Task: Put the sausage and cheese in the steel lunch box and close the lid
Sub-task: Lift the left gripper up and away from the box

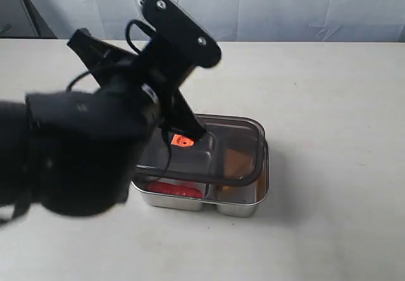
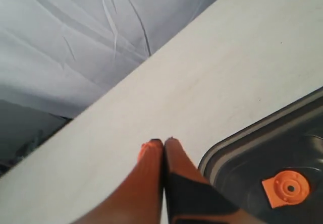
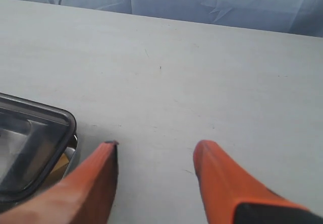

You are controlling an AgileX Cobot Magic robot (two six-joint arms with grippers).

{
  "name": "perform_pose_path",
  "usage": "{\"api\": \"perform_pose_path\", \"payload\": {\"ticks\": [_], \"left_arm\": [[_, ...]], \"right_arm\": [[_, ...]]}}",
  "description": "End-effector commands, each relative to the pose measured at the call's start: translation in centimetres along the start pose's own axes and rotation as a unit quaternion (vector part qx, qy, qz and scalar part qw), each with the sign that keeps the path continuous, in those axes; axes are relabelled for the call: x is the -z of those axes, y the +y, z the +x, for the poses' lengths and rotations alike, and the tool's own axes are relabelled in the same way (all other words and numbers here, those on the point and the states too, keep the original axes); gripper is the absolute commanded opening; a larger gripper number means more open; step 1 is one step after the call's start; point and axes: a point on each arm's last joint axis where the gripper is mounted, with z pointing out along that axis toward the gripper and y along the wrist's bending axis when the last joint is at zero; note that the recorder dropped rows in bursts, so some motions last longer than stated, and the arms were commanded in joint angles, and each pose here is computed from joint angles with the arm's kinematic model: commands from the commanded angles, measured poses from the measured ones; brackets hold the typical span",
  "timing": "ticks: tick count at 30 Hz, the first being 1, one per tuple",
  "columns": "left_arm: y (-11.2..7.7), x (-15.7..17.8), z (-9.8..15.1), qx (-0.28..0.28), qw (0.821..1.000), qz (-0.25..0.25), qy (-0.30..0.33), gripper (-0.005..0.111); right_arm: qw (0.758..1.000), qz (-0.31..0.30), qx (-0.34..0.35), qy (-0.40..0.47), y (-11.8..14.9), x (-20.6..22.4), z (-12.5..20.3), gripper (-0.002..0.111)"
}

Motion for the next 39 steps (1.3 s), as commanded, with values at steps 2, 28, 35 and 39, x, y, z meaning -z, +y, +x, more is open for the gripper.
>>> {"api": "perform_pose_path", "payload": {"ticks": [2, 28, 35, 39], "left_arm": [[4.3, -3.5, -0.7, 0.071, 0.992, 0.067, 0.084, 0.000], [10.4, -16.3, 5.3, 0.187, 0.921, 0.187, 0.286, 0.000], [9.1, -18.8, 5.1, 0.185, 0.914, 0.208, 0.294, 0.000], [8.3, -20.1, 5.6, 0.178, 0.907, 0.210, 0.317, 0.000]], "right_arm": [[1.000, 0.000, 0.007, 0.007, 0.3, -0.6, 0.0, 0.049], [0.998, 0.010, 0.028, 0.061, 1.6, -3.6, -0.2, 0.022], [0.998, 0.009, 0.028, 0.059, 1.6, -3.6, -0.2, -0.001], [0.998, 0.009, 0.028, 0.059, 1.6, -3.6, -0.2, -0.001]]}}
